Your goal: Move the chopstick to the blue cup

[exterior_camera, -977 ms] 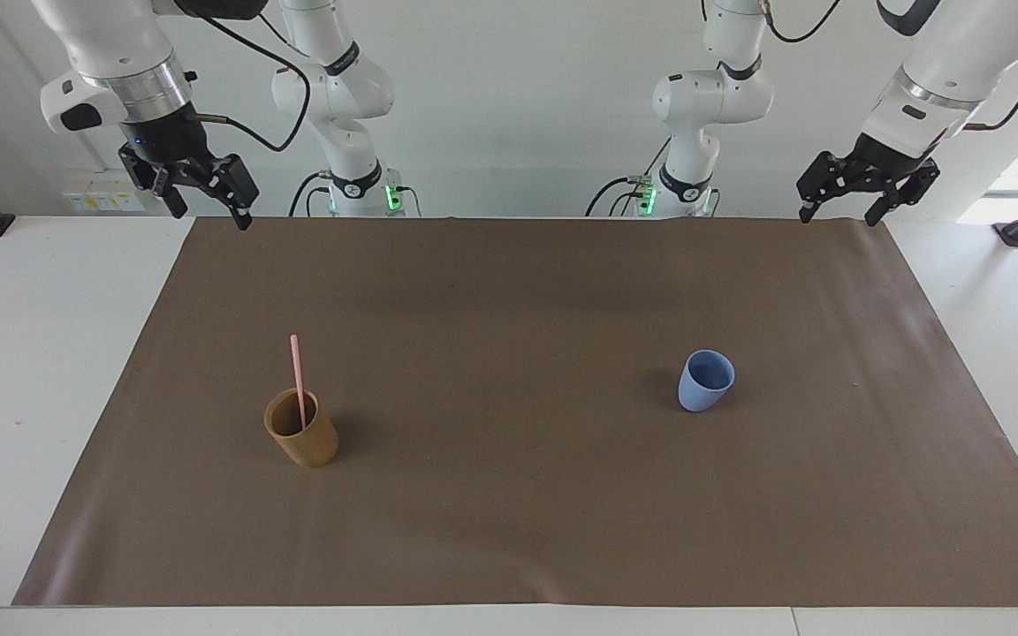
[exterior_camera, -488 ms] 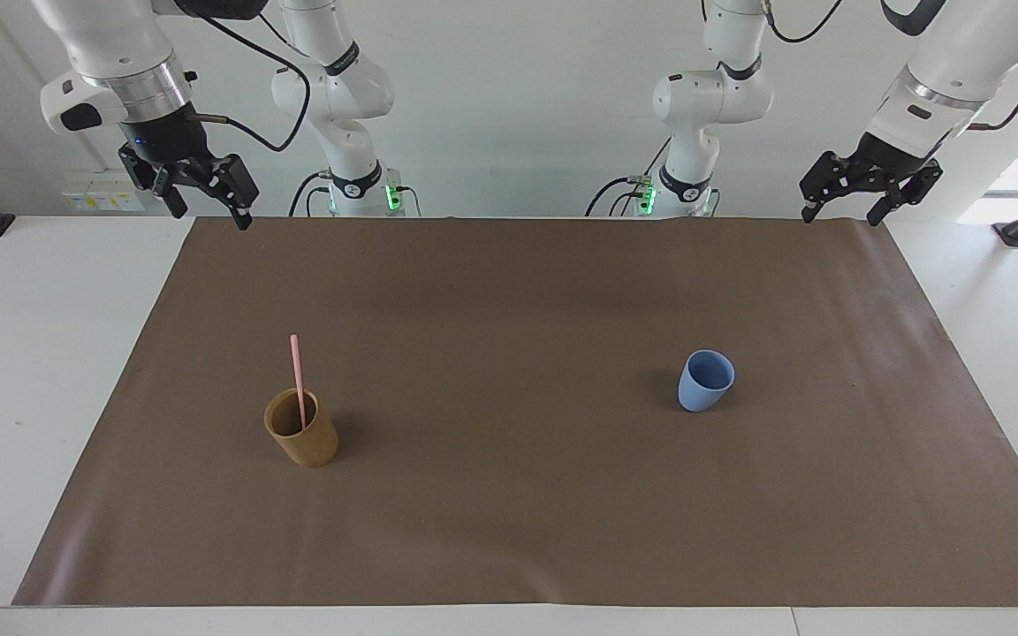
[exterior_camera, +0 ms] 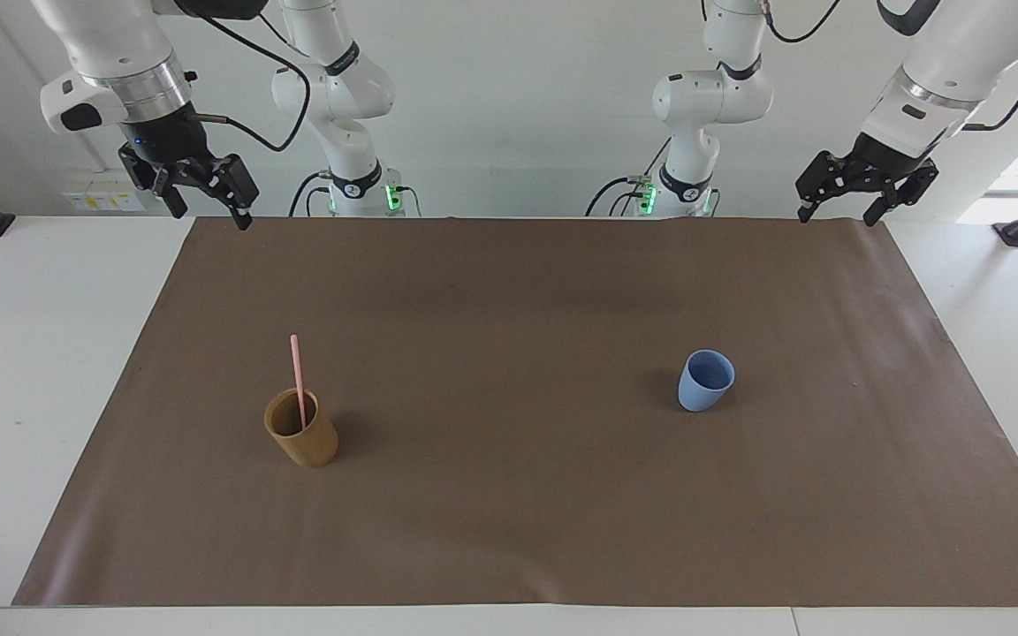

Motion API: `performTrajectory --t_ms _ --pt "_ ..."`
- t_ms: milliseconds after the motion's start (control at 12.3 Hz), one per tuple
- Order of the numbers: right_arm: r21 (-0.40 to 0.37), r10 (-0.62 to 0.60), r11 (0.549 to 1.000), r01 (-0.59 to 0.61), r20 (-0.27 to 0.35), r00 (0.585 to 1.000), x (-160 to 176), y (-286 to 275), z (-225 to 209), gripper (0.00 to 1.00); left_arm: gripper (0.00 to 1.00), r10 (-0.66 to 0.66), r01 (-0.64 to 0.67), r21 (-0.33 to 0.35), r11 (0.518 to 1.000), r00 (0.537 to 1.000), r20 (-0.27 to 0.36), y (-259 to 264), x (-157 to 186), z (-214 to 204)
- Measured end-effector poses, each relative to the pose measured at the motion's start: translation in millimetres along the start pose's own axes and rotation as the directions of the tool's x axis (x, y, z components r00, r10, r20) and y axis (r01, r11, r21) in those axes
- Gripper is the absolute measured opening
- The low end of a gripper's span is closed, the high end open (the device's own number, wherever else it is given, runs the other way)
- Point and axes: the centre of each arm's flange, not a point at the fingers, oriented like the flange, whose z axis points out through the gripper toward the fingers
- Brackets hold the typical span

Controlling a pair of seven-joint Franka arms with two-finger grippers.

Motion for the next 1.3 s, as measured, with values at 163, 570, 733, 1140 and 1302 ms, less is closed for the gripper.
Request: performTrajectory --t_ms 163,570,733,1140,1302 --pt "0.001 -0.006 1.000 0.006 -0.003 1.000 0 -3 0 1.00 1.00 0.011 -0.011 -0.001 1.000 1.000 0.024 6 1 13" --pt "0.002 -0.022 1.000 0.022 -0.009 1.000 -2 -12 -1 1.00 1.00 0.009 -0.009 0.000 1.000 1.000 -0.027 5 28 87" --pt "0.002 -0.023 1.000 0.023 -0.009 1.000 -2 -12 -1 1.00 1.00 -0.013 0.013 0.000 1.000 0.999 -0.050 0 36 119" --pt "0.002 -0.038 0.999 0.038 -0.008 0.999 -4 -21 -1 1.00 1.00 -0.177 0.176 -0.014 0.984 0.982 -0.070 16 54 191" --pt "0.003 -0.042 0.999 0.042 -0.008 0.999 -4 -23 -1 1.00 1.00 -0.214 0.213 -0.021 0.977 0.974 -0.069 30 68 225"
